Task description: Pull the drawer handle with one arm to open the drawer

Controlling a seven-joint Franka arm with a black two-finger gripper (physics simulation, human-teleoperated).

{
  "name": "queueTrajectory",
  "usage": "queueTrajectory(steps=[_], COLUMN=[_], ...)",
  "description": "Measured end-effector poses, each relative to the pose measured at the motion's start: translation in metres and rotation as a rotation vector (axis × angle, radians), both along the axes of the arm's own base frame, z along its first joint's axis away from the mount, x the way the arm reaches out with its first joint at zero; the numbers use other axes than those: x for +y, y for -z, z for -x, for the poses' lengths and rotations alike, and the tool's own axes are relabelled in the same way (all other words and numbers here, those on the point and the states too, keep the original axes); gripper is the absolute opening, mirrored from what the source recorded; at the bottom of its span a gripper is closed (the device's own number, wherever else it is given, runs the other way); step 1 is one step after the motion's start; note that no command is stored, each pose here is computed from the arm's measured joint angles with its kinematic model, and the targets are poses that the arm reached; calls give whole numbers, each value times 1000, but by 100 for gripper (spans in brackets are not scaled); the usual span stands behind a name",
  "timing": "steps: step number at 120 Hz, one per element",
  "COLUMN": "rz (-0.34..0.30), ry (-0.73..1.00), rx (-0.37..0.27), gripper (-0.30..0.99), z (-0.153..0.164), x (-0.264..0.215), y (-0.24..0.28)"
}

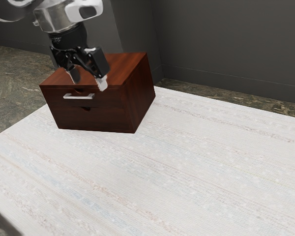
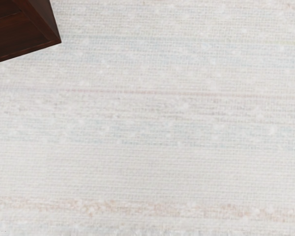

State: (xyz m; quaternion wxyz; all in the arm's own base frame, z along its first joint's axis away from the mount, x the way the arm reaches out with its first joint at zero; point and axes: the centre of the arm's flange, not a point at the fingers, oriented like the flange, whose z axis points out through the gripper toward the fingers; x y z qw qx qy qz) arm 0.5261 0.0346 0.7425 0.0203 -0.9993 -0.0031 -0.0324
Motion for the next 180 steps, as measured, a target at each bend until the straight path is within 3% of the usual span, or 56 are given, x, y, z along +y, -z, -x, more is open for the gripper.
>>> queueTrajectory(steps=[5,10,14,21,38,58,70,87,98,128,180], rz=[-19,-52,-59,-8,-42,-91,-74,-50,-82,-100,-132], ry=[30,37,56,121,248,270,361,497,603,814,1005], rx=[63,111,124,113,91,72,108,77,49,65,80], gripper=[69,69,69,69,69,69,69,69,69,69,69], z=[12,50,80,113,130,147,130,115,100,63,27], x=[-1,2,9,35,79,150,178,202,199,207,227], y=[21,41,54,72,80,79,107,126,121,150,163])
